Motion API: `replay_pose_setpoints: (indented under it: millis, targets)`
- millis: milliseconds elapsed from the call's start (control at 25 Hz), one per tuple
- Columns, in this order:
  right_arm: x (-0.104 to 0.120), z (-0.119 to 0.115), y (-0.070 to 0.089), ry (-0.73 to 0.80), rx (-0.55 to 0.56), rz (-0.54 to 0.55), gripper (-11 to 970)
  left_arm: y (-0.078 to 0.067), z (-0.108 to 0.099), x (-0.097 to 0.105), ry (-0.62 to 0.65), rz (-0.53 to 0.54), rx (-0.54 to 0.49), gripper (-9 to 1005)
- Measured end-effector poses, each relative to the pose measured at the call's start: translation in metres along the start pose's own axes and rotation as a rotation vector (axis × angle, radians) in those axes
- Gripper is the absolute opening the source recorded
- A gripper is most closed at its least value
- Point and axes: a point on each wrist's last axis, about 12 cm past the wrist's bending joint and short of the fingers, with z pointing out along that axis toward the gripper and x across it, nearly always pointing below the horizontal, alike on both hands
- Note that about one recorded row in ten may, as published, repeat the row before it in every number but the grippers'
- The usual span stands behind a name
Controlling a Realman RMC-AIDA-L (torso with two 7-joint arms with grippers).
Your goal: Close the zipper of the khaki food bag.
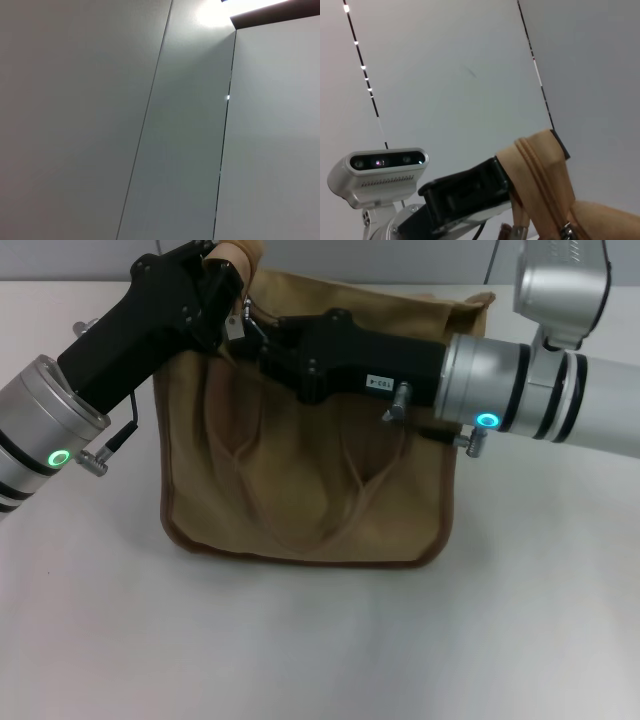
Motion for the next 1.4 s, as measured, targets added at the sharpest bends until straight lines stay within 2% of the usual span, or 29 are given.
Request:
replay_pose_setpoints:
  millis: [400,800,1000,1240,1400]
  targets:
    - [0.006,-0.016,0.001,-0.034,0.012,0.006,50,0.0,-0.002,0.0,-0.004,0.0,-0.01,21]
    - [-0.002,-0.016,-0.001,-0.075,0.019,-0.039,23,0.0,-0.001,0.0,-0.001,0.0,-0.004,22]
    - [-0.007,-0.014,-0.004,-0.086,0.021,-0.052,139,-0.001,-0.001,0.0,-0.004,-0.001,0.003,22]
    - [-0.006,-0.022,-0.007,-0.121,0.067,-0.08,180,-0.001,0.0,-0.002,-0.016,-0.006,0.009,22]
    - [-0.002,-0.034,-0.007,-0.171,0.119,-0.186,181,-0.002,0.007,-0.004,-0.027,-0.008,0.039,22]
